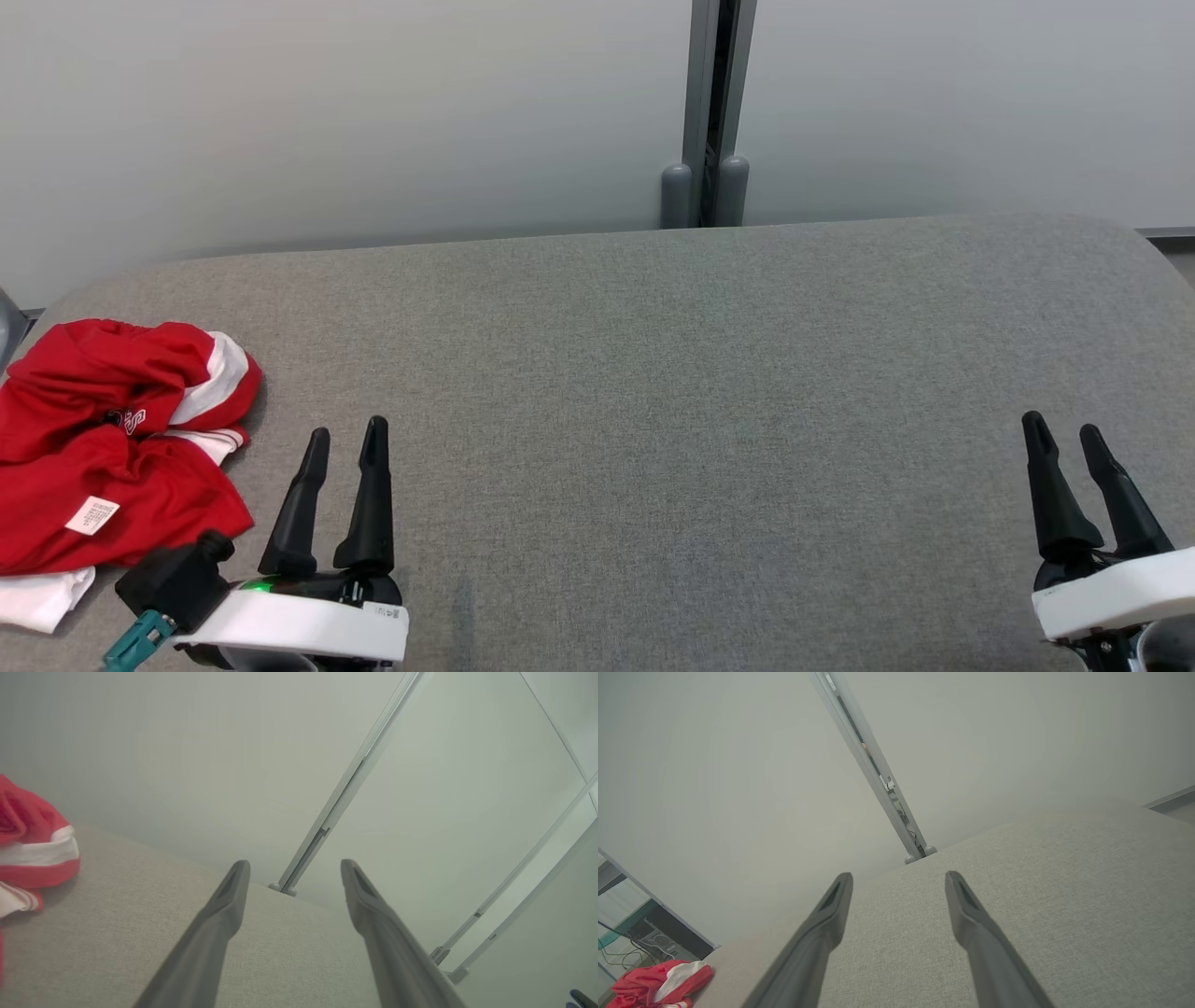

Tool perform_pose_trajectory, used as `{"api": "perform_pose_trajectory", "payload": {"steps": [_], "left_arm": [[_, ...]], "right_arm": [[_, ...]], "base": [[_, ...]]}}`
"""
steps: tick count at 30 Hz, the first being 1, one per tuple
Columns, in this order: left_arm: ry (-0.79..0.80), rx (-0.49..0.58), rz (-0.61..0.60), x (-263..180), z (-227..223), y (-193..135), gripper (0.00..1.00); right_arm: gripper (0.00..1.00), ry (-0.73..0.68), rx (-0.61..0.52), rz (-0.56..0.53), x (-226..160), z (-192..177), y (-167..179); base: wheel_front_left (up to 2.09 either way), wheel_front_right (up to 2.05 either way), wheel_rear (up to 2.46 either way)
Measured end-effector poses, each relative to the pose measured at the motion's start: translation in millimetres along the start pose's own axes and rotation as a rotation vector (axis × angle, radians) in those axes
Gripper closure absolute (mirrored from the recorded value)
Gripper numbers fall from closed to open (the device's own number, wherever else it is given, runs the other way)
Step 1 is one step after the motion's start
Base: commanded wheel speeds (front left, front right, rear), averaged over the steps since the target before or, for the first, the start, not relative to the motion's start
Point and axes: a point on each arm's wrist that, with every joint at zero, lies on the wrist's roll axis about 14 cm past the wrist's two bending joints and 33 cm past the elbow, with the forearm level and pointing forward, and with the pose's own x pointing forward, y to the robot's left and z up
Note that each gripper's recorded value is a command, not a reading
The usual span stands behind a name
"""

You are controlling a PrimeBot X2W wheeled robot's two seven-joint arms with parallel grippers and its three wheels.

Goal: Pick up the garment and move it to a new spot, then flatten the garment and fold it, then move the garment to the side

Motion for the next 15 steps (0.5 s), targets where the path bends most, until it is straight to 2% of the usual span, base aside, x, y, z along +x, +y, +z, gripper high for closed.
{"api": "perform_pose_trajectory", "payload": {"steps": [15], "left_arm": [[0.038,0.21,-0.006,6,-4,6,0.0]], "right_arm": [[0.0,0.008,-0.189,0.036,6,-13,9]], "base": [[0.0,0.0,0.0]]}}
